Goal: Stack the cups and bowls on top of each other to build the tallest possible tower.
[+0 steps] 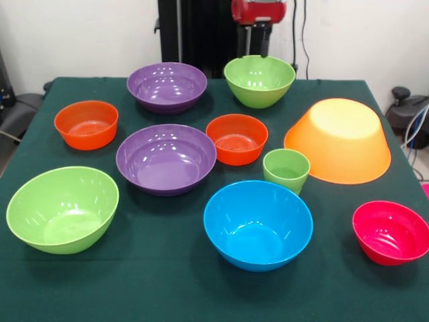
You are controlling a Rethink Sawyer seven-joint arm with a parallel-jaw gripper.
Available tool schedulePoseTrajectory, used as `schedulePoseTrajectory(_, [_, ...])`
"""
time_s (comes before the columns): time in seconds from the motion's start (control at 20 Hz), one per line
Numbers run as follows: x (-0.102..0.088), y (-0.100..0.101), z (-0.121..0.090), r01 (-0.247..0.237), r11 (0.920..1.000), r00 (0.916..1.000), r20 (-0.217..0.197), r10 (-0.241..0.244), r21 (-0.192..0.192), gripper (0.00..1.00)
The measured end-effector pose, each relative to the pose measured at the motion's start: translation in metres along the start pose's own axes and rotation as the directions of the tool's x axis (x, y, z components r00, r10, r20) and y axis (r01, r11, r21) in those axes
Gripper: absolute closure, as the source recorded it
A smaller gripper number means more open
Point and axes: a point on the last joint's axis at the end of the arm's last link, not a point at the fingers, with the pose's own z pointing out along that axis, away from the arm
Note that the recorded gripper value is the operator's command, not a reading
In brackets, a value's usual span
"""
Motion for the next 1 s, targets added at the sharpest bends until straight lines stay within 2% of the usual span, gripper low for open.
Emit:
schedulePoseTrajectory(0.2, [0.012,-0.019,0.013,0.03,0.9994,0.9991,-0.029,-0.03,0.018,0.0])
schedulePoseTrajectory(0.55, [0.036,-0.041,0.043,0.039,0.9986,0.9962,-0.079,-0.036,0.036,0.0])
schedulePoseTrajectory(0.85, [0.06,-0.056,0.046,0.034,0.9991,0.9936,-0.109,-0.031,0.026,0.0])
schedulePoseTrajectory(1.0, [0.066,-0.06,0.046,0.028,0.9993,0.9933,-0.112,-0.025,0.026,0.0])
